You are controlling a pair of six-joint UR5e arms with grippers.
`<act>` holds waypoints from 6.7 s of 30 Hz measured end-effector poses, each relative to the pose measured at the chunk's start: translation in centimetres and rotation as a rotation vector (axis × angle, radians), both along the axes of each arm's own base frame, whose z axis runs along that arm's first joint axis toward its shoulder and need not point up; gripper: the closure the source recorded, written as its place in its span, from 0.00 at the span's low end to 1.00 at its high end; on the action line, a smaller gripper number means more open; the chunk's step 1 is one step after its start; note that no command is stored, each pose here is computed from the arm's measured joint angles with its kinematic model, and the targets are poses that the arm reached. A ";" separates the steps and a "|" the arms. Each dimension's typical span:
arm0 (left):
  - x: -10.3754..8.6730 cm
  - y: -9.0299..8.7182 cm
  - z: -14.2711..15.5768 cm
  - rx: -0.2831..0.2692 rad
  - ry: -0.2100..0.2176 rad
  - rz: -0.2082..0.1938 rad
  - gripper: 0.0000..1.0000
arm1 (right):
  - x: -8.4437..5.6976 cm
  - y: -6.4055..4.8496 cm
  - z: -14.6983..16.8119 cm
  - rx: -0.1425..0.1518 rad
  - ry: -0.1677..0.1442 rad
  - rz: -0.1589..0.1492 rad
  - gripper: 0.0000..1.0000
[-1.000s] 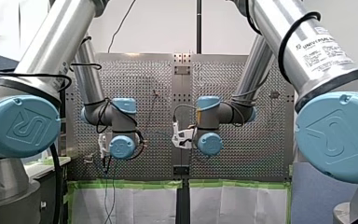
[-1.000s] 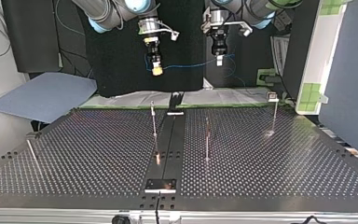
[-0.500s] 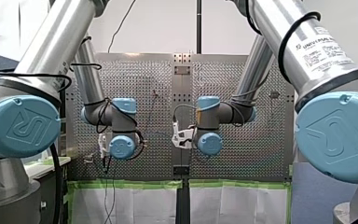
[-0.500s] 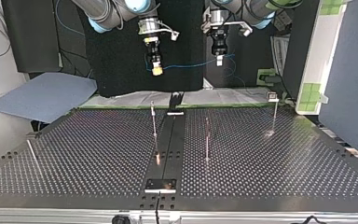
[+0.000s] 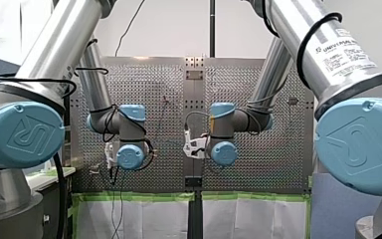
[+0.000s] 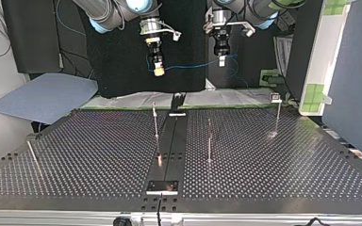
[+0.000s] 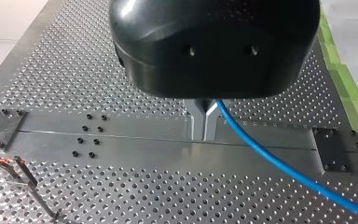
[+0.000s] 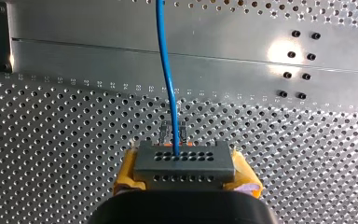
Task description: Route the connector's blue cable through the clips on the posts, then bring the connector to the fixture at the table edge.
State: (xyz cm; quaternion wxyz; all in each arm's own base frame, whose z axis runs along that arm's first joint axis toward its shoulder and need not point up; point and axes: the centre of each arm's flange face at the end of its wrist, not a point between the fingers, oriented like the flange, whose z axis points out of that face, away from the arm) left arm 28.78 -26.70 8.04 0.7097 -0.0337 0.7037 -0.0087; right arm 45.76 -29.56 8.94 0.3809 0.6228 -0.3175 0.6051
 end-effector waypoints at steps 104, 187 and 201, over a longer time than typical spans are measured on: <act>-0.4 0.3 -1.3 0.078 0.074 -0.014 1.00 | -2.1 0.3 -3.3 0.077 0.086 -0.041 1.00; 12.5 -1.0 17.8 -0.090 -0.142 0.028 1.00 | -0.5 -11.1 18.0 0.008 -0.155 0.052 1.00; 14.7 -0.1 19.2 -0.089 -0.156 0.010 1.00 | 0.4 -13.3 17.1 0.023 -0.165 0.064 1.00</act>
